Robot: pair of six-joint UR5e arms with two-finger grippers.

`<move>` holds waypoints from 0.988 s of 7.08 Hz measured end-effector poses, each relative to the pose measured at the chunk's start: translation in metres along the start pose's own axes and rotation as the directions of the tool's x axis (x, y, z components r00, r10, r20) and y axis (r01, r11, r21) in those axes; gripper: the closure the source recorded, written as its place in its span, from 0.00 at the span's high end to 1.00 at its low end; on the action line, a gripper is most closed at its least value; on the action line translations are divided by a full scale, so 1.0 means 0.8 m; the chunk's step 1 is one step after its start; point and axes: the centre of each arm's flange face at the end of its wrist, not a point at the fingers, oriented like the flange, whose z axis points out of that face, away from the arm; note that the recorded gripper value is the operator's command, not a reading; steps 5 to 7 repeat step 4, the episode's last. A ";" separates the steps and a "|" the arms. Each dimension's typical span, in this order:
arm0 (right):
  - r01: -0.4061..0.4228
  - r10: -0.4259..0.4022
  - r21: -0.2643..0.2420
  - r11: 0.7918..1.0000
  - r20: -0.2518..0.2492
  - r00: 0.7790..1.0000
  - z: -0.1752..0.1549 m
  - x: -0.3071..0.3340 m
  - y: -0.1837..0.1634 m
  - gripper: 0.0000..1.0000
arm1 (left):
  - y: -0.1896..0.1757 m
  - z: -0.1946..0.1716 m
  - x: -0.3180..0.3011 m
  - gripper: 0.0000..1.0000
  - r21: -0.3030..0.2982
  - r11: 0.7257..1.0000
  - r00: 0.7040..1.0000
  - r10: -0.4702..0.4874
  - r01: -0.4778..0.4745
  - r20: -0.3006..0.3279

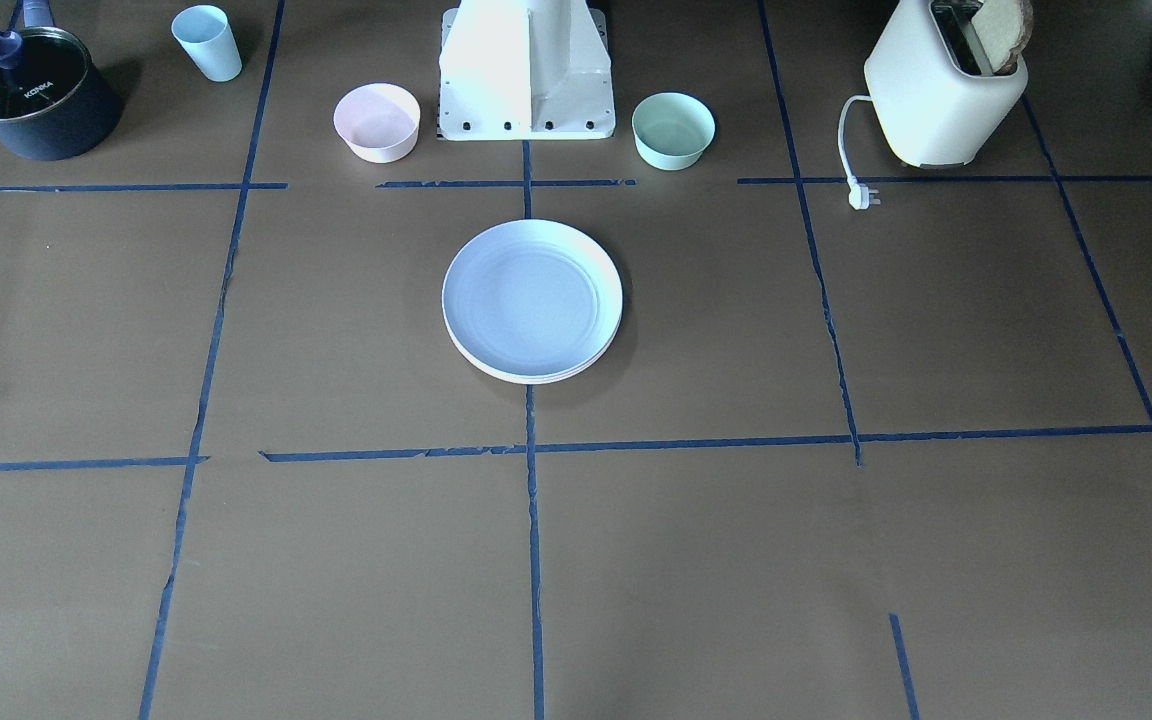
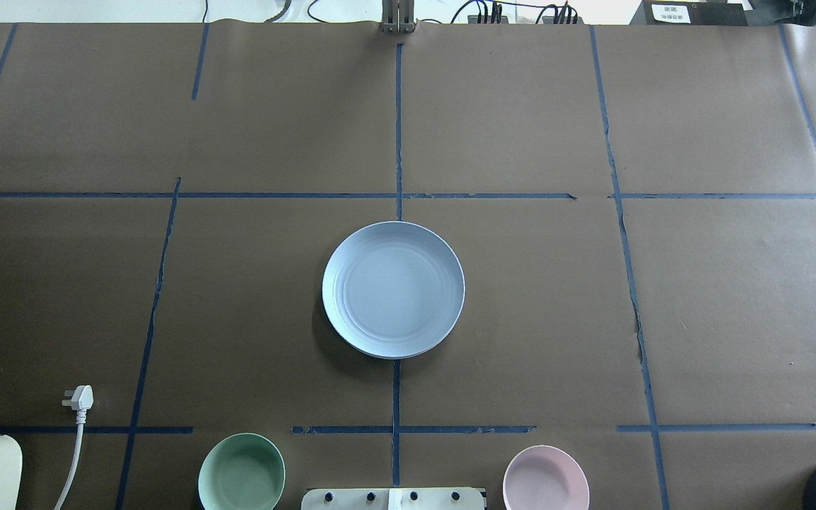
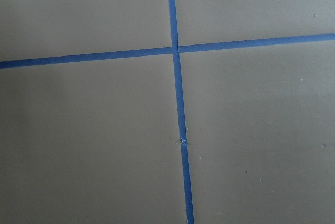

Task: Stack three plates with pink and blue

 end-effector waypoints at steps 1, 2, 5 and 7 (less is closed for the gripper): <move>-0.004 0.004 -0.003 1.000 -0.001 1.000 0.002 0.002 0.000 1.00 | 0.001 0.001 -0.001 1.00 -0.003 1.000 1.000 -0.004 0.004 -0.002; -0.006 0.006 -0.006 1.000 -0.003 1.000 0.004 0.005 0.000 1.00 | 0.001 0.001 -0.001 1.00 -0.005 1.000 1.000 -0.006 0.006 -0.002; -0.014 0.014 -0.013 1.000 0.002 1.000 0.009 0.010 0.003 1.00 | 0.001 -0.002 0.002 1.00 -0.002 1.000 1.000 -0.003 0.003 -0.002; -0.014 0.014 -0.013 1.000 0.002 1.000 0.009 0.010 0.003 1.00 | 0.001 -0.002 0.002 1.00 -0.002 1.000 1.000 -0.003 0.003 -0.002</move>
